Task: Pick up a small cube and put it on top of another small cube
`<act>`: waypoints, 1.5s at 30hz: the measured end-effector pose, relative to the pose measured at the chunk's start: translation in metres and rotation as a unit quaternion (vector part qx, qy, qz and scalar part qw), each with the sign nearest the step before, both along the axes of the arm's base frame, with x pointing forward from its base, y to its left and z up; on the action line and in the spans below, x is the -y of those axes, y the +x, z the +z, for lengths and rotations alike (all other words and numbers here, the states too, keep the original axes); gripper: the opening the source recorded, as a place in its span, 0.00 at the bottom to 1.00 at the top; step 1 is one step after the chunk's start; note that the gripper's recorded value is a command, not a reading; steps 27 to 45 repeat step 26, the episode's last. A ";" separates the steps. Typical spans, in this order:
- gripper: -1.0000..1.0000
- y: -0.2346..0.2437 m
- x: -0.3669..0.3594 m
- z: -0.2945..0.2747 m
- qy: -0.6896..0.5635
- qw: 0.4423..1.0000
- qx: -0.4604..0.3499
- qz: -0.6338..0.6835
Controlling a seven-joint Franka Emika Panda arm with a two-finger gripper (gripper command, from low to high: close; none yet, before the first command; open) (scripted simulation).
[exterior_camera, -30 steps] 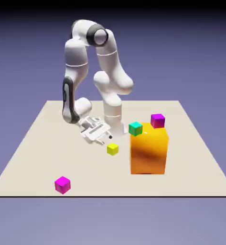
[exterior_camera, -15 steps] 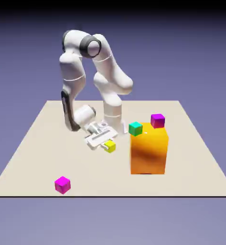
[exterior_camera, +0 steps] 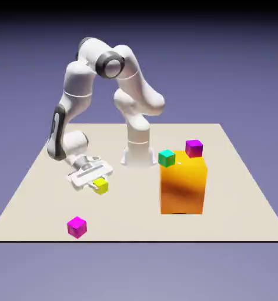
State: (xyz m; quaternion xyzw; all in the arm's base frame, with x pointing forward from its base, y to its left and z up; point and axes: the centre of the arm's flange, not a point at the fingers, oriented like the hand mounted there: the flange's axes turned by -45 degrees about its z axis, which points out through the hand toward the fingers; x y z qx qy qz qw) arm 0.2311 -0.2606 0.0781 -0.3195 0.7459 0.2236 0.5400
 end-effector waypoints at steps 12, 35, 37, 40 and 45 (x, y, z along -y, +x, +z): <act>0.00 0.124 0.089 0.030 -0.006 0.996 0.003 0.084; 1.00 0.232 0.077 0.051 -0.013 0.982 -0.015 0.189; 1.00 0.232 0.077 0.051 -0.013 0.982 -0.015 0.189; 1.00 0.232 0.077 0.051 -0.013 0.982 -0.015 0.189; 1.00 0.232 0.077 0.051 -0.013 0.982 -0.015 0.189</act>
